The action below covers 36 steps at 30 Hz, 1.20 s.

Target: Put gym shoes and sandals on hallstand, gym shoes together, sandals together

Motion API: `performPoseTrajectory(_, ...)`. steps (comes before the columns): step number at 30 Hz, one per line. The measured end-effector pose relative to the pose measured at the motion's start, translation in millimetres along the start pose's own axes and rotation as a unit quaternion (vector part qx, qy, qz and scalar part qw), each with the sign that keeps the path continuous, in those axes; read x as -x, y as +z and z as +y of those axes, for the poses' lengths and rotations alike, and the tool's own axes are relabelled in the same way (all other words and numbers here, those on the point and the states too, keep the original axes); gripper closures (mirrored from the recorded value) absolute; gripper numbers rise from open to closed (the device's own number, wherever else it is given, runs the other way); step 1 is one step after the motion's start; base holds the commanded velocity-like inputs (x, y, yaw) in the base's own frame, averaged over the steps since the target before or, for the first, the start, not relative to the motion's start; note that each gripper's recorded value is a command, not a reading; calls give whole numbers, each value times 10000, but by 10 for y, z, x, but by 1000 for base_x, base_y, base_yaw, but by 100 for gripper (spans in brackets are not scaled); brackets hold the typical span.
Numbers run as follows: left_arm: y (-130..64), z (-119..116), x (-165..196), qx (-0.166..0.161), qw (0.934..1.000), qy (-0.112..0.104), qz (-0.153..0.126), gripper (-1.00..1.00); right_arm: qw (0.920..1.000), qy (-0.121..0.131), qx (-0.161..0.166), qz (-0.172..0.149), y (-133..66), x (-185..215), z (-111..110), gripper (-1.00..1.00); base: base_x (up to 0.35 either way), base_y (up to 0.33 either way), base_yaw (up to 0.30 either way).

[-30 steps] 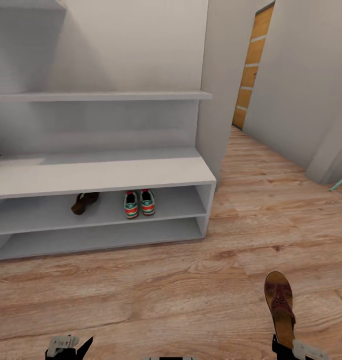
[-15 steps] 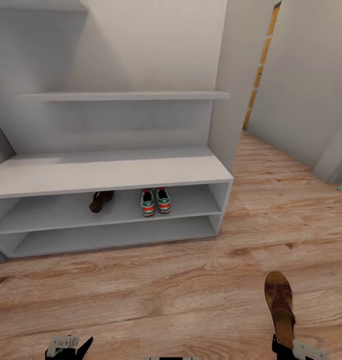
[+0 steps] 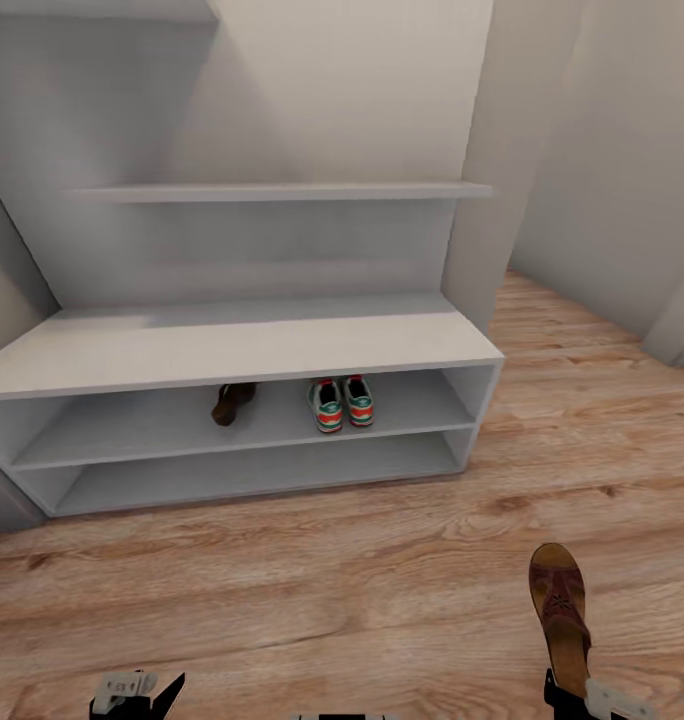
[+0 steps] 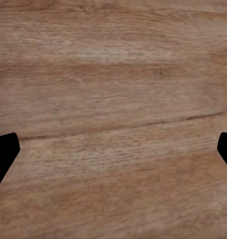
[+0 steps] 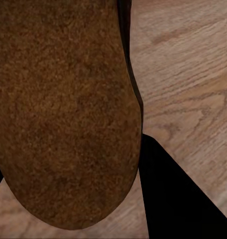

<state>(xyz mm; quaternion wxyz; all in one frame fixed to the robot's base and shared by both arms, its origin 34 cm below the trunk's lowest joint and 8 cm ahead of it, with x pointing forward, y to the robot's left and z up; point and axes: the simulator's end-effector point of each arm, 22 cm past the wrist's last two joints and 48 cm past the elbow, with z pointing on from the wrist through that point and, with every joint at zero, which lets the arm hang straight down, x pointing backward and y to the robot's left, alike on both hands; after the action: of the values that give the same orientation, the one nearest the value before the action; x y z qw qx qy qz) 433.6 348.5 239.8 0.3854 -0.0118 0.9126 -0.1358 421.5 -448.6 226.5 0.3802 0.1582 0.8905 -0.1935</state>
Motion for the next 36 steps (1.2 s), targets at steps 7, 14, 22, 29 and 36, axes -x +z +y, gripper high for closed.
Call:
performPoseTrajectory(7,0,1,0,1,10000,1,0,-100,10000,0,0,0,0,0,0,100,0,307,0)
performPoseTrajectory(14,-2,4,1,2,10000,3,1,-100,10000,-4,4,0,-1,0,4,100,0,307,0)
performPoseTrajectory(22,-4,11,2,6,10000,7,1,-100,10000,1,9,2,-3,-3,13,100,0,307,129)
performPoseTrajectory(29,-4,10,2,6,10000,7,2,-100,10000,4,6,3,-3,-3,11,100,-6,307,180)
performPoseTrajectory(36,-3,11,0,6,10000,5,4,-100,10000,4,4,4,-2,-4,9,100,-144,293,14)
